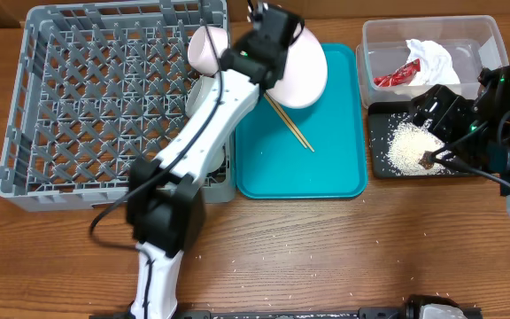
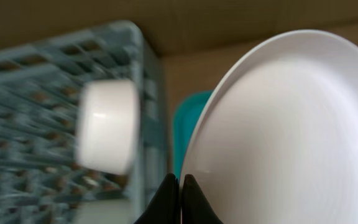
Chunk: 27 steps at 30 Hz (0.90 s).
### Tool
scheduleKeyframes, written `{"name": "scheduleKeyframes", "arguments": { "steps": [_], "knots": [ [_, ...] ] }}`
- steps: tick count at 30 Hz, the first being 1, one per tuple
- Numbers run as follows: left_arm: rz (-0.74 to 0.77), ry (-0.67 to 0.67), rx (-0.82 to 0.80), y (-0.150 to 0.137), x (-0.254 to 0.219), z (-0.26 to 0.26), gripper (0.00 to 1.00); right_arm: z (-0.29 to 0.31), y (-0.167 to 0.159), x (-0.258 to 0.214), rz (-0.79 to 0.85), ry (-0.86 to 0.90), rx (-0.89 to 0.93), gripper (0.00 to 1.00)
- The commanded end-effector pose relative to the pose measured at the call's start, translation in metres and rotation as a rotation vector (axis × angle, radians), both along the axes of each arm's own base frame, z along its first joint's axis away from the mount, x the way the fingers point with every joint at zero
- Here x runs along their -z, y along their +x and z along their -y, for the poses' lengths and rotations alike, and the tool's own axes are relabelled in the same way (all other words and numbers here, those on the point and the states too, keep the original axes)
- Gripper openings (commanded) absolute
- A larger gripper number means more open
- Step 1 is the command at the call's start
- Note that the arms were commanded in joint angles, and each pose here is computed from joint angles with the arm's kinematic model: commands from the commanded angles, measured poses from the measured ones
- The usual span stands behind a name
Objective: Sort waste into correct bins and load items into the dishwasher
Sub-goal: 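Carry the white plate to the dish rack and stand it upright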
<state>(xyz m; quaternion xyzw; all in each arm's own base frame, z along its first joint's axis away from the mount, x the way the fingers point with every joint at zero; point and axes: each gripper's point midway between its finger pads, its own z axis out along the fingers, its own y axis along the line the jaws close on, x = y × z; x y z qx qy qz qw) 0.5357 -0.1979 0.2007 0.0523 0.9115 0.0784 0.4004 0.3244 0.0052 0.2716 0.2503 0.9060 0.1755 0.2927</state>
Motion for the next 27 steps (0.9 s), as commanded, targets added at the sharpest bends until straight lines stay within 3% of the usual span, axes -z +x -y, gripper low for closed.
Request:
{"name": "scheduleKeyframes", "arguments": {
  "steps": [1, 11, 21, 27],
  "knots": [
    [0.142, 0.214, -0.059, -0.009, -0.077, -0.045, 0.04, 0.002, 0.001, -0.004, 0.015, -0.004, 0.005, 1.00],
    [0.213, 0.565, -0.260, -0.013, -0.146, -0.144, 0.04, 0.002, 0.001, -0.004, 0.015, -0.004, 0.005, 1.00],
    [0.229, 0.579, -0.476, -0.008, -0.157, -0.230, 0.04, 0.002, 0.001, -0.004, 0.015, -0.004, 0.005, 1.00],
    [0.226, 0.593, -0.512, 0.012, -0.140, -0.257, 0.04, 0.002, 0.001, -0.004, 0.015, -0.004, 0.005, 1.00]
  ]
}}
